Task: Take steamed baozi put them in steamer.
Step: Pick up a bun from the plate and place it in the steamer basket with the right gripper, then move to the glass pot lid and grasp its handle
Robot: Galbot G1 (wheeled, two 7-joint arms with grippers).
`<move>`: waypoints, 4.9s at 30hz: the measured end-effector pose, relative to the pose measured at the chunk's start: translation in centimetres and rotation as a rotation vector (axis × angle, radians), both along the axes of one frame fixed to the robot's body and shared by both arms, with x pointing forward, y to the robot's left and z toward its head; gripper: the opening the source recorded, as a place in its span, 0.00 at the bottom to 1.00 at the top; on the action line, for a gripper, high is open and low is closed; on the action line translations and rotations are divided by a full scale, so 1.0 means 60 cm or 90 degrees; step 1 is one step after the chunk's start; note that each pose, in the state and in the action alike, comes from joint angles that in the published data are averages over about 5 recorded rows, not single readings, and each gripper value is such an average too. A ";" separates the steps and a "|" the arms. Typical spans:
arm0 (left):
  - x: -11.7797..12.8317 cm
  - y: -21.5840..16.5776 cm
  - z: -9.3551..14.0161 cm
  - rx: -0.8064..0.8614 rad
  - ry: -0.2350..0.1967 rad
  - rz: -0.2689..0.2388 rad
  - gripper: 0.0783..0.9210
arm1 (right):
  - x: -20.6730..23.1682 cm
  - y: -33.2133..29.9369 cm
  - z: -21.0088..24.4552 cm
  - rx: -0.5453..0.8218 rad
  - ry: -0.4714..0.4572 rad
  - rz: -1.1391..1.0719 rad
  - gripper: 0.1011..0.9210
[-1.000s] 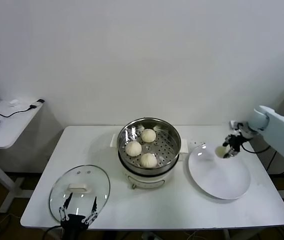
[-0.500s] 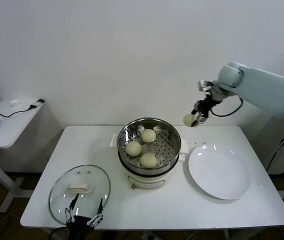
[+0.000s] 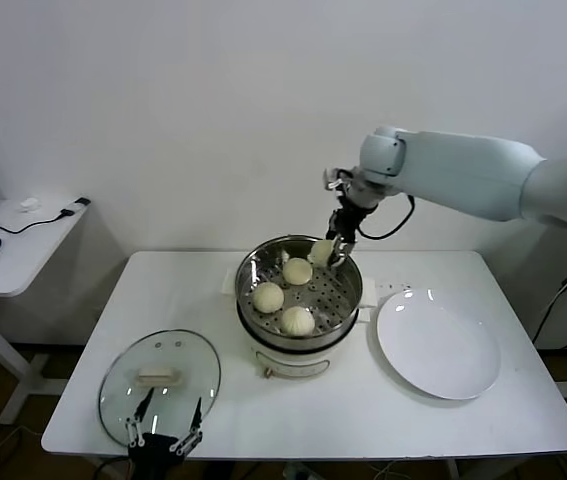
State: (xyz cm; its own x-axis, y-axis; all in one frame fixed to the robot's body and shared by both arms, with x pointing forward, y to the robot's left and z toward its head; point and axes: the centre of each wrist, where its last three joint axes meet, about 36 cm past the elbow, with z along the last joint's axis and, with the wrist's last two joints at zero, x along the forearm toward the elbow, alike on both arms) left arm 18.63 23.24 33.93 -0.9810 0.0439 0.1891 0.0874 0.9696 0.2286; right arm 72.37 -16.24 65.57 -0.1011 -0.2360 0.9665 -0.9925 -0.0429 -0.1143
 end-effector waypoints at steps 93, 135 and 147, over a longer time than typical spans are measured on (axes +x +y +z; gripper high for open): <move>0.078 0.057 -0.006 0.671 -0.009 -0.051 0.88 | -0.567 -0.344 -0.442 0.799 -0.452 -0.615 0.88; 0.192 0.105 -0.157 0.908 -0.059 -0.059 0.85 | -0.613 -0.397 -0.510 0.723 -0.533 -0.706 0.88; 0.202 0.110 -0.161 0.908 -0.050 -0.065 0.43 | -0.611 -0.399 -0.519 0.718 -0.539 -0.709 0.88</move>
State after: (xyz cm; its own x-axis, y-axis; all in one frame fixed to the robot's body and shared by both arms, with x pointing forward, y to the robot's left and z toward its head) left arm 30.77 29.86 24.27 -0.9950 -0.0642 0.0771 0.0832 -0.0988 0.9916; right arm 35.73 -40.19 34.43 -0.9872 -0.1591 0.0110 -0.1595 0.9858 -0.0534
